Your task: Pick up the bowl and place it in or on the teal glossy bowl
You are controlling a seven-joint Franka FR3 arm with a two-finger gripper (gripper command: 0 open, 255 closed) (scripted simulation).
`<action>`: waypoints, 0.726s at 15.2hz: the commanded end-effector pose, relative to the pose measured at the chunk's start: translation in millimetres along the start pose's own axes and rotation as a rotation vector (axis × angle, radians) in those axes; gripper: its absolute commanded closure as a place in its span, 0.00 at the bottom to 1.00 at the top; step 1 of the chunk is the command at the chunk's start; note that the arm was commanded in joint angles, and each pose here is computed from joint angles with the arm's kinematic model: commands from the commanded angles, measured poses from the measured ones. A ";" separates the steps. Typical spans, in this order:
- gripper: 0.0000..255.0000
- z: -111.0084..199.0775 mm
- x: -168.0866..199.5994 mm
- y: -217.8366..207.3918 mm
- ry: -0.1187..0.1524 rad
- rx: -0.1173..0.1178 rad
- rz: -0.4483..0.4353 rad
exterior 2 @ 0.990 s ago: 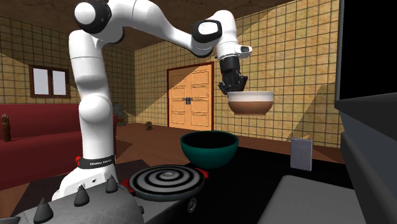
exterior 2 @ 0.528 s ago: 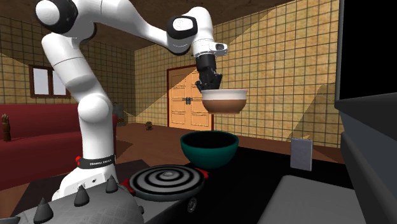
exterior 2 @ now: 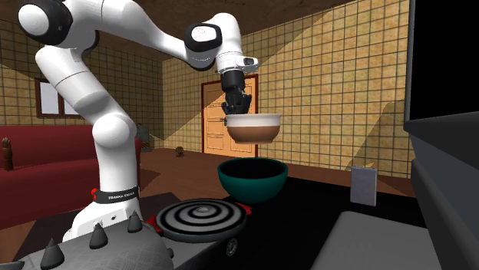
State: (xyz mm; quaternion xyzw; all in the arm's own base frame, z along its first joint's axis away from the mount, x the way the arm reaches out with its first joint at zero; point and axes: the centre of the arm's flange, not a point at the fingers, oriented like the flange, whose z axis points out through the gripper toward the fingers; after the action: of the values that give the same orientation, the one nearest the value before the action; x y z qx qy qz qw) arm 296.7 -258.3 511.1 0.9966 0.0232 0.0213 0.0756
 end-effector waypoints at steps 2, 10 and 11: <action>1.00 15.9 -1.6 -3.2 0.001 -0.001 0.000; 1.00 57.7 -3.2 -9.7 0.001 -0.001 0.000; 1.00 62.5 -3.4 -10.4 0.001 -0.001 0.000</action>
State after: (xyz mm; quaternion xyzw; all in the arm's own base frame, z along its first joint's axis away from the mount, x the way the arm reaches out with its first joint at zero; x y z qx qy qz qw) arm 295.9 -257.6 452.3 0.9966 0.0232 0.0212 0.0757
